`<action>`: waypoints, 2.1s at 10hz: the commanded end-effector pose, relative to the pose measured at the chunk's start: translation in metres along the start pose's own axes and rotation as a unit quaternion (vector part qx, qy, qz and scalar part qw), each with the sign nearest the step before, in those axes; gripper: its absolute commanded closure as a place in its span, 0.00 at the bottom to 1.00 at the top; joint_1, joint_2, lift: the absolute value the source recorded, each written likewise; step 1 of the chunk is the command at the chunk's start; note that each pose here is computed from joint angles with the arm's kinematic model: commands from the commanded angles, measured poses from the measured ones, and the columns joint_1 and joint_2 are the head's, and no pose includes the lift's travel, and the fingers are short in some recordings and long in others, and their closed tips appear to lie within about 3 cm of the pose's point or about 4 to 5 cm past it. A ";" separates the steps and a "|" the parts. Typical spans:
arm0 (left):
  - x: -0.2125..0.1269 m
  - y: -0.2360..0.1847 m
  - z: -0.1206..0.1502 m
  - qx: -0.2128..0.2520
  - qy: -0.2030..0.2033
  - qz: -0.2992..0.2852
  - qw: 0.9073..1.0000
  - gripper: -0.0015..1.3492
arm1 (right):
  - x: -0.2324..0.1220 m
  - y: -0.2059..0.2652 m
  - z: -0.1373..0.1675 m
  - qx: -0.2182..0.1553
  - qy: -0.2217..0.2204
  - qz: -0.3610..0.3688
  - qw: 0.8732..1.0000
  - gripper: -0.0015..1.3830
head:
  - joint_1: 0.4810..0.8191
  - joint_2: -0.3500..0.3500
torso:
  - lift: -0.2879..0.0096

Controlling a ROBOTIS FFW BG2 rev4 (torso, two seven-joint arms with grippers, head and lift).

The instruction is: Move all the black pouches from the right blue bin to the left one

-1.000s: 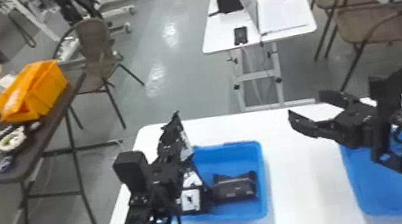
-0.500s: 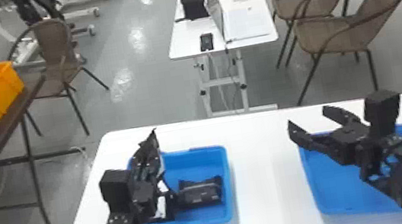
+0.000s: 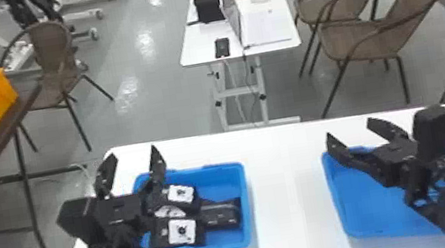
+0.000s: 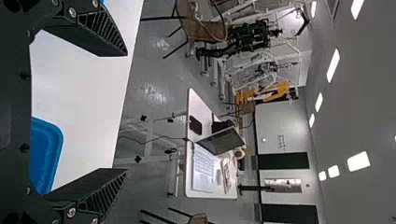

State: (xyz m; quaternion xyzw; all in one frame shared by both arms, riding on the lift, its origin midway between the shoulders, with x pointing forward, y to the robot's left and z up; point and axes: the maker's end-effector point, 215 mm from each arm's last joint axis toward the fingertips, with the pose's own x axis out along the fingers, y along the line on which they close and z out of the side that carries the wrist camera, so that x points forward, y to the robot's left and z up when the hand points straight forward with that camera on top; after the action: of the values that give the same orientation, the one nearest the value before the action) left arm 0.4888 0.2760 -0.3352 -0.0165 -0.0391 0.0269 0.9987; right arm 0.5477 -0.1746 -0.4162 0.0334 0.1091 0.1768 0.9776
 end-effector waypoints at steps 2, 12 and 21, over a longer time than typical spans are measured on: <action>-0.035 0.010 0.014 -0.017 -0.021 0.026 0.999 0.13 | -0.040 0.004 -0.013 0.013 -0.014 -0.015 1.000 0.10 | 0.63 0.66 | 1.00; -0.105 0.003 -0.037 0.073 0.082 0.021 0.994 0.12 | -0.162 0.016 -0.092 -0.012 0.041 -0.044 0.998 0.10 | 0.63 0.65 | 1.00; -0.105 0.001 -0.035 0.081 0.079 0.022 0.993 0.12 | -0.163 0.011 -0.088 -0.031 0.044 -0.048 0.997 0.10 | 0.63 0.61 | 1.00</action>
State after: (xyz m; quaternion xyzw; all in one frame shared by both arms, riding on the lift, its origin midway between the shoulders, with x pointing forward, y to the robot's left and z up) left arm 0.3866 0.2691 -0.3791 0.0614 0.0432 0.0503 0.9959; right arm 0.3756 -0.2195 -0.4687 -0.0095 0.1481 0.1345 0.9797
